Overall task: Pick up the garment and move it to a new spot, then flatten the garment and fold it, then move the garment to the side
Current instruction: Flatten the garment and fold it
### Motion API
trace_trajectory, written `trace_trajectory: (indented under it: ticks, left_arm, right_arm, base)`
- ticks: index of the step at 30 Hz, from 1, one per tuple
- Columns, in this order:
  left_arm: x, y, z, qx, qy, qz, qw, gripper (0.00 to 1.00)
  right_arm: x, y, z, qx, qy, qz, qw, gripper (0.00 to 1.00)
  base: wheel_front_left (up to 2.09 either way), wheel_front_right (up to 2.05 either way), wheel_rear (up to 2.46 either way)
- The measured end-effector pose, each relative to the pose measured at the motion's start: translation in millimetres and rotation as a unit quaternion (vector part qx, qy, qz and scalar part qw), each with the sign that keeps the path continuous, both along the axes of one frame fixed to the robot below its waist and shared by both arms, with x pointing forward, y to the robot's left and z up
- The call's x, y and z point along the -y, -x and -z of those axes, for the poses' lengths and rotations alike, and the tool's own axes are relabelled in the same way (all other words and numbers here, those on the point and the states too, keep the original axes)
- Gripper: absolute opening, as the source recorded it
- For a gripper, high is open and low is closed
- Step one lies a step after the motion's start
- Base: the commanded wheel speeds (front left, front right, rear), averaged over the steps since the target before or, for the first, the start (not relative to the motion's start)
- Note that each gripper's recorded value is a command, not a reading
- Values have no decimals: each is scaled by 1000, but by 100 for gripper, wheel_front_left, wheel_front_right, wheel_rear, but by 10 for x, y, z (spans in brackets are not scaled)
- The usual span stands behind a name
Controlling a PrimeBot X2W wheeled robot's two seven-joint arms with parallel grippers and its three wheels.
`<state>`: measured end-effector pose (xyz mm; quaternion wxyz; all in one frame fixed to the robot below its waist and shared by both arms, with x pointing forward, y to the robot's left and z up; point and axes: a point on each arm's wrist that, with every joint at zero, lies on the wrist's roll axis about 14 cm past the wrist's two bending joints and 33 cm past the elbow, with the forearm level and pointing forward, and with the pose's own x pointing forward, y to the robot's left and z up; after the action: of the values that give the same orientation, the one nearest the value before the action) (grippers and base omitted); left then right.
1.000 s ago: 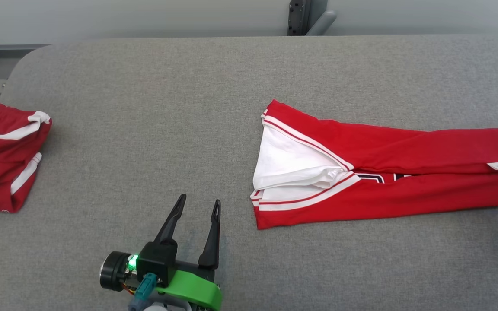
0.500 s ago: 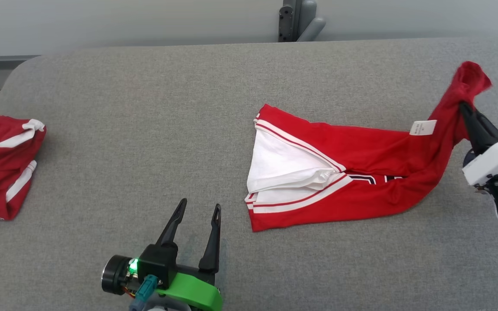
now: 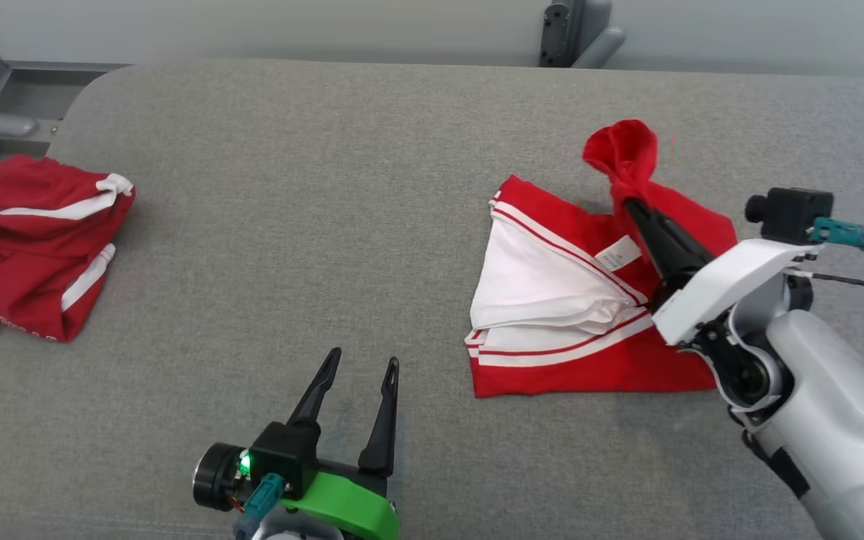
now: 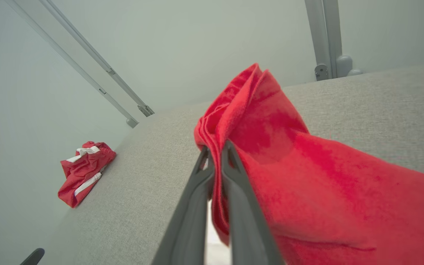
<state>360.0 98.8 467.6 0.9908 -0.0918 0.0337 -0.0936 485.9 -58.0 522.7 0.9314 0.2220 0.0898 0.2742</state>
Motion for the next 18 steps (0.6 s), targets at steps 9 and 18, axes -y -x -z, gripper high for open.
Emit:
trace_trajectory:
  ticks: [9,18]
  left_arm:
    - [-115,44,19,-7,5,-24,1000,100]
    - [-121,36,29,-11,11,-29,999,100]
  right_arm:
    - [-712,136,157,-37,-39,-60,997,0]
    - [-897,270,417,-77,-35,-71,994,100]
  base:
    - [0,0,0]
    - [0,0,0]
